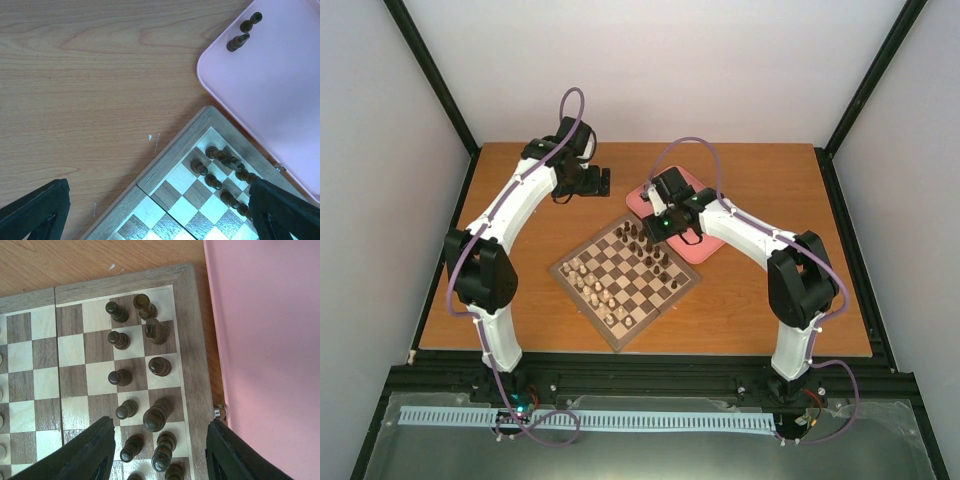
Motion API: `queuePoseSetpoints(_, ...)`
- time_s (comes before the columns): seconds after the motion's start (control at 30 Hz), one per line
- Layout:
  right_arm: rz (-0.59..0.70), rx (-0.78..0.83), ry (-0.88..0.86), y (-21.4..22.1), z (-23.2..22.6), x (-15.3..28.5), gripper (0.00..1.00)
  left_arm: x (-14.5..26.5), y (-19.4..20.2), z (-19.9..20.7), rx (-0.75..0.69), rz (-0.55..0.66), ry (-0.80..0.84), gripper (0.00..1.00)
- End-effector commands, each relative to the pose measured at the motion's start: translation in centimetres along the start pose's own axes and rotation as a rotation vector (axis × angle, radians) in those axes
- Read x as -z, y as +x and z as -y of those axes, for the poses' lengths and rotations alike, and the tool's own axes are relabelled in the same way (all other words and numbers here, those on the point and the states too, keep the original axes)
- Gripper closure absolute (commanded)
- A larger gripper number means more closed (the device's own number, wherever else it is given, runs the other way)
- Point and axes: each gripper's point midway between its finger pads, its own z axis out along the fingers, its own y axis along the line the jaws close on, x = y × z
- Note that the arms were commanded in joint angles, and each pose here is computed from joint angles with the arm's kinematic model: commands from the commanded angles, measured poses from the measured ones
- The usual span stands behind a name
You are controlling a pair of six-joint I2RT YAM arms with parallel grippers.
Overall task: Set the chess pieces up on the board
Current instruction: Pick up the chess piece from the storage box.
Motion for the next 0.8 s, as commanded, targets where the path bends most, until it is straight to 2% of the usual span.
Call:
queuePoseSetpoints(0.0, 0.010, -0.002, 0.013, -0.4, 0.1, 0.3, 0.49, 1.1, -0.9, 0.8, -0.005, 0.027, 0.024, 0.00)
queuePoseSetpoints(0.43, 0.028, -0.005, 0.028, -0.9, 0.3, 0.5, 0.48, 0.9, -0.6, 0.6, -0.006, 0.021, 0.018, 0.00)
queuePoseSetpoints(0.77, 0.117, -0.073, 0.115, -6.2, 2.9, 1.9, 0.45, 2.0, -1.1, 0.7, 0.001, 0.050, 0.030, 0.00)
